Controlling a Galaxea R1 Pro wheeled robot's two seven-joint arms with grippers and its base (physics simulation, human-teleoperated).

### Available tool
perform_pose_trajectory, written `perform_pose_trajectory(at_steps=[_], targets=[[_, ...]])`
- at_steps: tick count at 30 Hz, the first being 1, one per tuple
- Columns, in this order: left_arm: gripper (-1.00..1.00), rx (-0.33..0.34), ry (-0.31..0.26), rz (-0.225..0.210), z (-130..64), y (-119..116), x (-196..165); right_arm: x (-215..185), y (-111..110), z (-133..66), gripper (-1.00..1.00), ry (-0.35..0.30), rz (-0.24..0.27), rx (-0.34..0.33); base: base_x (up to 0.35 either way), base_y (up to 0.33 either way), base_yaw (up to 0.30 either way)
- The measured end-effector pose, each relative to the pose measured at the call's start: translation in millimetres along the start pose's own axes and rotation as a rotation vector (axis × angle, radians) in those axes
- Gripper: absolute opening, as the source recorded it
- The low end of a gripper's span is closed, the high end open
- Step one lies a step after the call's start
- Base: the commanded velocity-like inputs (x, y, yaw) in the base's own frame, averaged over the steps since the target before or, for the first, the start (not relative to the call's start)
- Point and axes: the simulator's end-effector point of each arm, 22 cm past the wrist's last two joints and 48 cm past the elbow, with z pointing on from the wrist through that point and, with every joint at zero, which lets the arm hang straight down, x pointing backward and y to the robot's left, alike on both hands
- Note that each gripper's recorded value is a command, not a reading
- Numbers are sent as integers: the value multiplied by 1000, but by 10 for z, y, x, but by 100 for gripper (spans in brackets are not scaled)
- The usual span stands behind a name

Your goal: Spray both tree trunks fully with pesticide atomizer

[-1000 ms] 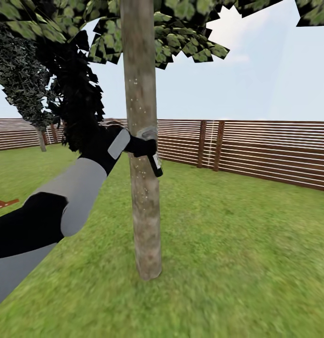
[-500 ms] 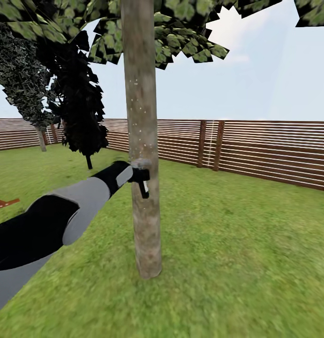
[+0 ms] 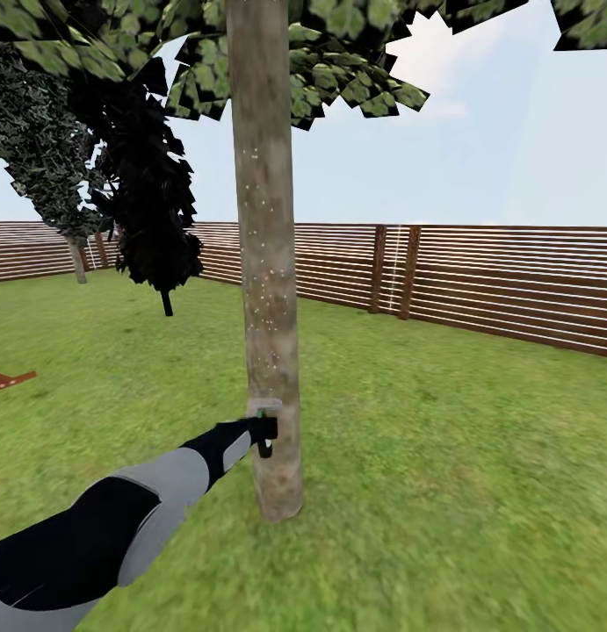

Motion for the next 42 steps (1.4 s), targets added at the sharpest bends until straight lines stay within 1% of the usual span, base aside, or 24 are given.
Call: perform_pose_trajectory(at_steps=[3,6,15,26,38,42], targets=[[-100,-1,6,-4,9,9,118,3,5,-1,100,1,0,-1,0,16,0],[-100,-1,9,-5,11,11,158,3,15,-1,100,2,1,-2,0,208,0],[-100,-1,8,-5,12,23,164,-8,67,-1,100,0,3,-9,0,332,-5],[-100,-2,18,-7,50,39,222,28,113,7,100,10,3,-15,7,350,-84],[-100,-1,19,-7,51,36,227,30,119,6,100,10,3,-18,85,350,-268],[-100,-1,21,-8,54,42,233,37,121,7,100,12,3,-18,48,350,-163]])
